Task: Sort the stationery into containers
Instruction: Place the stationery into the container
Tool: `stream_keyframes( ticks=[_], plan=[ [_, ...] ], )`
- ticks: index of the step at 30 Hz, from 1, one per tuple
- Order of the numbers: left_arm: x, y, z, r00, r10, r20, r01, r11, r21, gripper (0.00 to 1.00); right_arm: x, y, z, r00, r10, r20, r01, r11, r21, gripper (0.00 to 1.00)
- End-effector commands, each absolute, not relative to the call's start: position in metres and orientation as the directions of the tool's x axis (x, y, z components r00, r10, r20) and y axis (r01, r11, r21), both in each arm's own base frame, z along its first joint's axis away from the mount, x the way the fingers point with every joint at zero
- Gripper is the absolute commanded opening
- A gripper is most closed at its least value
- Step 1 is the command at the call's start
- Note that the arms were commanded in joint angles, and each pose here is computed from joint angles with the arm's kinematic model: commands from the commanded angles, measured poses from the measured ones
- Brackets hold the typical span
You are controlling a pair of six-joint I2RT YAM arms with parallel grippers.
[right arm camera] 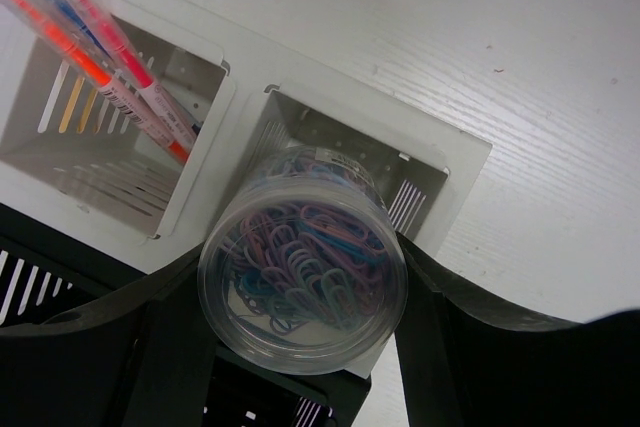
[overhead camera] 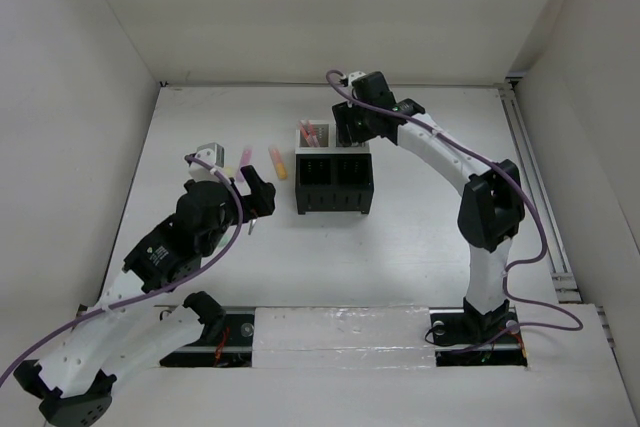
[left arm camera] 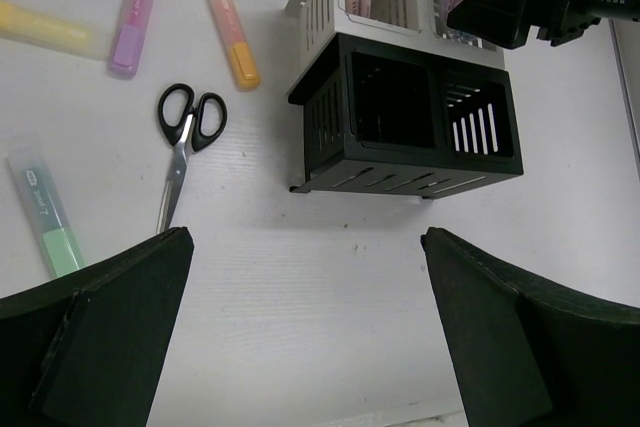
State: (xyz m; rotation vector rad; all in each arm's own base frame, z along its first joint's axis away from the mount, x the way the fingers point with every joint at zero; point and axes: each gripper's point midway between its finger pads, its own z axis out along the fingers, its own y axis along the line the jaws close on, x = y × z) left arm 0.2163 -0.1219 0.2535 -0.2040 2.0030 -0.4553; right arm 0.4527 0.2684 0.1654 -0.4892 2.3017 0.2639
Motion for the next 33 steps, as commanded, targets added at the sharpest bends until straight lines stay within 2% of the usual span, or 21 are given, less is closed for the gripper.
stream_keyframes(
  ticks=[1,5,6,8,9,12,17,20,22,24,25,26,33],
  plan=[
    [0.218,-0.122,0.260,-0.432,-0.346,-0.832,0.069,0.908,-0.413,1.00,0.454,0.272,0.182,-0.604,-0.262,-0.753,-0.429,0.903,0.030,0.06],
    [0.218,-0.122,0.260,-0.432,-0.346,-0.832,0.069,0.908,-0.413,1.00,0.452,0.275,0.182,-0.601,-0.267,-0.753,-0.432,0.902,0.024,0.20],
    [0.218,-0.122,0.260,-0.432,-0.346,-0.832,0.069,0.908,-0.413,1.00,0.453,0.273,0.182,-0.600,-0.267,-0.754,-0.424,0.905,0.017,0.30],
    [0.218,-0.122,0.260,-0.432,-0.346,-0.832,0.069,0.908,-0.413,1.00,0.452,0.272,0.180,-0.606,-0.271,-0.748,-0.424,0.905,0.016,0.37],
    [0.218,-0.122,0.260,-0.432,-0.346,-0.832,0.069,0.908,-0.413,1.00,0.452,0.270,0.185,-0.600,-0.267,-0.754,-0.418,0.908,0.011,0.46],
    [0.218,-0.122,0.260,-0.432,-0.346,-0.832,0.069,0.908,-0.413,1.00,0.451,0.270,0.190,-0.594,-0.263,-0.760,-0.418,0.908,0.013,0.58],
    [0.218,-0.122,0.260,-0.432,-0.346,-0.832,0.069,0.908,-0.413,1.00,0.452,0.267,0.195,-0.586,-0.258,-0.768,-0.406,0.914,0.002,0.65],
    [0.218,-0.123,0.260,-0.437,-0.345,-0.830,0.075,0.906,-0.416,1.00,0.452,0.267,0.195,-0.586,-0.258,-0.768,-0.406,0.914,0.002,0.70],
    [0.218,-0.123,0.260,-0.437,-0.345,-0.830,0.075,0.906,-0.416,1.00,0.452,0.267,0.195,-0.586,-0.258,-0.768,-0.406,0.914,0.002,0.79],
    [0.218,-0.123,0.260,-0.437,-0.345,-0.830,0.075,0.906,-0.416,1.00,0.454,0.267,0.200,-0.579,-0.254,-0.775,-0.406,0.914,0.004,0.81],
    [0.218,-0.123,0.260,-0.437,-0.345,-0.830,0.075,0.906,-0.416,1.00,0.454,0.267,0.200,-0.579,-0.254,-0.775,-0.406,0.914,0.004,0.89],
    [0.218,-0.123,0.260,-0.437,-0.345,-0.830,0.075,0.906,-0.416,1.00,0.454,0.267,0.200,-0.579,-0.254,-0.775,-0.406,0.914,0.004,0.93],
    [0.218,-0.123,0.260,-0.437,-0.345,-0.830,0.075,0.906,-0.416,1.00,0.450,0.274,0.225,-0.534,-0.232,-0.813,-0.426,0.905,0.022,0.94]
  ],
)
